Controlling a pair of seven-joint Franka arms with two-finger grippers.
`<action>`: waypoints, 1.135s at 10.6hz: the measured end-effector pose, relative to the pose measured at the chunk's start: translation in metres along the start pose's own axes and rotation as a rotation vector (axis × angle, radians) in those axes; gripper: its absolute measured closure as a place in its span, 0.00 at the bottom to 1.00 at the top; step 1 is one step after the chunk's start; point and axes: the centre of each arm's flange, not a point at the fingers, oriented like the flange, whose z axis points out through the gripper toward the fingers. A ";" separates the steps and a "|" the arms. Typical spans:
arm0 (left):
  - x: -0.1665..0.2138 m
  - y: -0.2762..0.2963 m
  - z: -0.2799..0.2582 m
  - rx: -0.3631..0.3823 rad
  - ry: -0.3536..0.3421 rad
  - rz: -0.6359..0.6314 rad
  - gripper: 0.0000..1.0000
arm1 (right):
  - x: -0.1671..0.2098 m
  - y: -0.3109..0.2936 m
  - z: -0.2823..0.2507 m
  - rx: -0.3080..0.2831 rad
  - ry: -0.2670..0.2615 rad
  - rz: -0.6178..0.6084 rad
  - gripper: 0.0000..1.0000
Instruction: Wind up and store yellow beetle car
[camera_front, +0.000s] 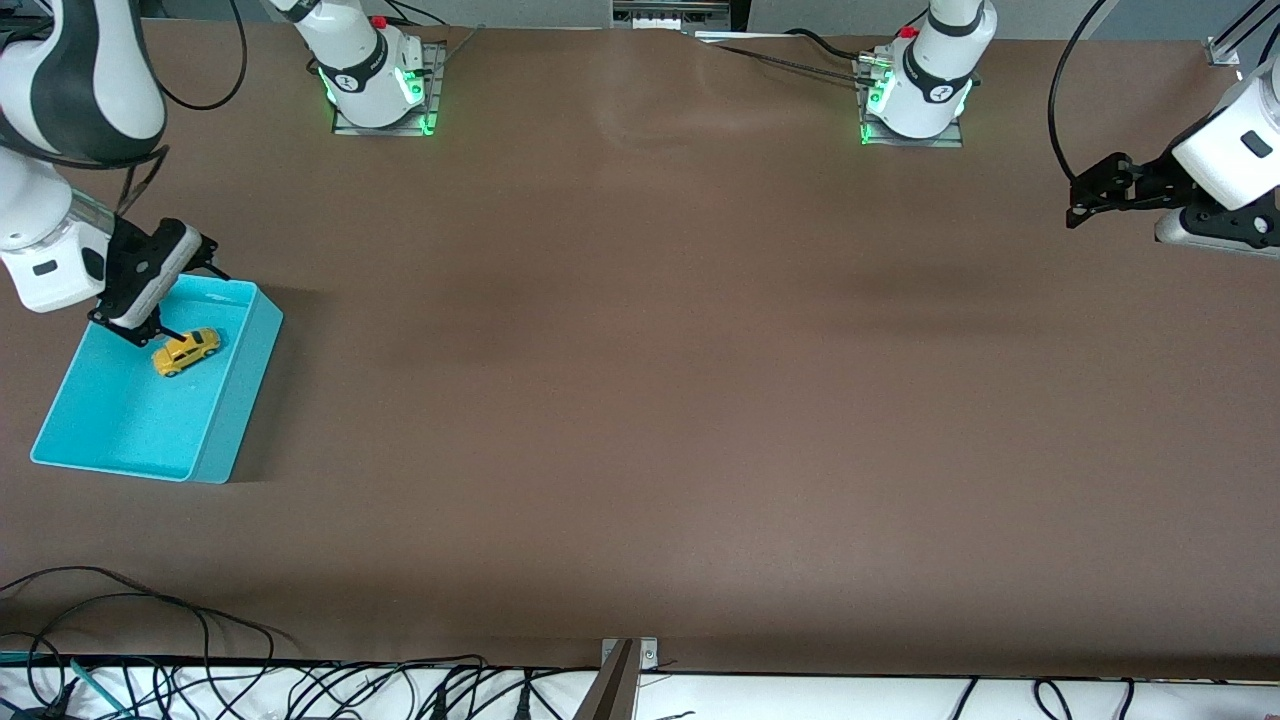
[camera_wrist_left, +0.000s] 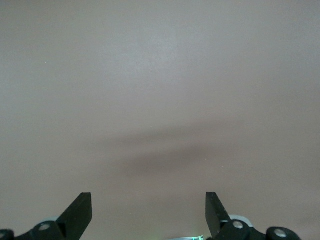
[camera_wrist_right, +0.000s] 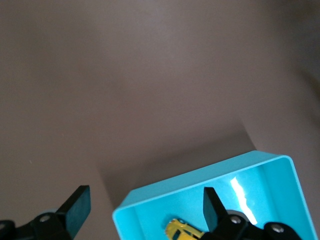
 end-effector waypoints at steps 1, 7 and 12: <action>0.000 0.000 0.000 0.000 0.000 0.000 0.00 | 0.010 -0.007 -0.005 -0.006 -0.001 0.105 0.00; 0.000 0.000 0.000 0.000 0.000 -0.001 0.00 | 0.051 -0.050 -0.046 -0.025 0.019 0.621 0.00; 0.000 -0.001 0.000 0.000 0.000 -0.001 0.00 | 0.087 -0.050 -0.104 -0.039 -0.011 0.787 0.00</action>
